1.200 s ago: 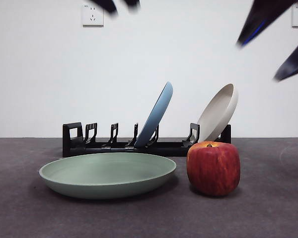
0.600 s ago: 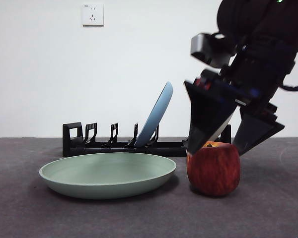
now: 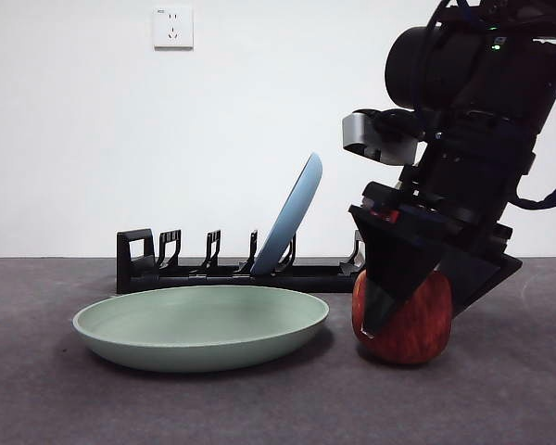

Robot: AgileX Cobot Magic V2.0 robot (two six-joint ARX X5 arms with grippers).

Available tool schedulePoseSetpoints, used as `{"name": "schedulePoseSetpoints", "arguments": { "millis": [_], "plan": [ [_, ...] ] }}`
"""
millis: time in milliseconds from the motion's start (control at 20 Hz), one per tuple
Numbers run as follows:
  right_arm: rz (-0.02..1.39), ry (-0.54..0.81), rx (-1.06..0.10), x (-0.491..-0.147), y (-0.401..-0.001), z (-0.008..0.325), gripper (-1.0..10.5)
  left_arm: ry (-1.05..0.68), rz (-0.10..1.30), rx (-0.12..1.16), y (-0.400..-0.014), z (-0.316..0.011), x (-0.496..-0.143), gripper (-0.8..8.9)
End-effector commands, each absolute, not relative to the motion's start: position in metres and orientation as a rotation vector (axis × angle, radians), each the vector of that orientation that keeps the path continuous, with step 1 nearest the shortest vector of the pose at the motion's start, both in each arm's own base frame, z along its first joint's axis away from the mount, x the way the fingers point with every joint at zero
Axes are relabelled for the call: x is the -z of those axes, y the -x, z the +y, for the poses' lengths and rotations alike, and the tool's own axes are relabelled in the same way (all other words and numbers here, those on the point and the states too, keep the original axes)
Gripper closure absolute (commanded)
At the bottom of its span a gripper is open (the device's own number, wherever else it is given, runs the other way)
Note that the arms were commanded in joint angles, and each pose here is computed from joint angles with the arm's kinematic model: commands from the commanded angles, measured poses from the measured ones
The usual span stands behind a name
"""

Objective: Take the green plate from the plate rack,put the plate on the table,take the apple from the table,put the apple in the plate

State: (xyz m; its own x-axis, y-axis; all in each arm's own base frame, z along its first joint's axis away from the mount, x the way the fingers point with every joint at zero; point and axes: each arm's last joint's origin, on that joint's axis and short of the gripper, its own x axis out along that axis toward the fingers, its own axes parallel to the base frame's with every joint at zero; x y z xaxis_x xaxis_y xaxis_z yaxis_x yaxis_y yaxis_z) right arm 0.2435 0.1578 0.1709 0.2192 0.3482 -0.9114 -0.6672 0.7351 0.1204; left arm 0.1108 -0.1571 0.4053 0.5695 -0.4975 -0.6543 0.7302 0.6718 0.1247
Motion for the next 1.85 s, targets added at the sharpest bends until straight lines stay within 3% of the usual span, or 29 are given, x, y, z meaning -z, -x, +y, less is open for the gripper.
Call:
{"name": "schedulePoseSetpoints", "arguments": {
  "millis": [50,400,700,1200,1600,1650,1800,1850],
  "plan": [
    [1.15,0.3,-0.703,-0.174,-0.243,0.158,9.6,-0.403,0.634,0.739,-0.11,-0.157,-0.405,5.27],
    [0.879,0.253,-0.686,-0.233,-0.234,0.159,9.6,-0.414,0.648,0.735,-0.11,-0.156,-0.404,5.27],
    [0.749,0.295,-0.783,-0.257,-0.242,0.212,9.6,-0.414,0.648,0.735,-0.11,-0.156,-0.404,5.27],
    [0.896,0.445,-0.875,-0.187,-0.274,0.286,9.6,-0.425,0.665,0.734,-0.109,-0.155,-0.402,5.27],
    [0.93,0.545,-0.874,-0.171,-0.267,0.293,9.6,-0.433,0.677,0.732,-0.109,-0.154,-0.401,5.27],
    [0.935,0.547,-0.873,-0.17,-0.267,0.293,9.3,-0.434,0.679,0.731,-0.109,-0.154,-0.401,5.27],
    [0.935,0.543,-0.871,-0.17,-0.267,0.293,5.7,-0.44,0.687,0.73,-0.108,-0.153,-0.401,5.27],
    [0.939,0.536,-0.867,-0.17,-0.267,0.293,5.0,-0.441,0.688,0.73,-0.108,-0.153,-0.401,5.27]
  ]
}}
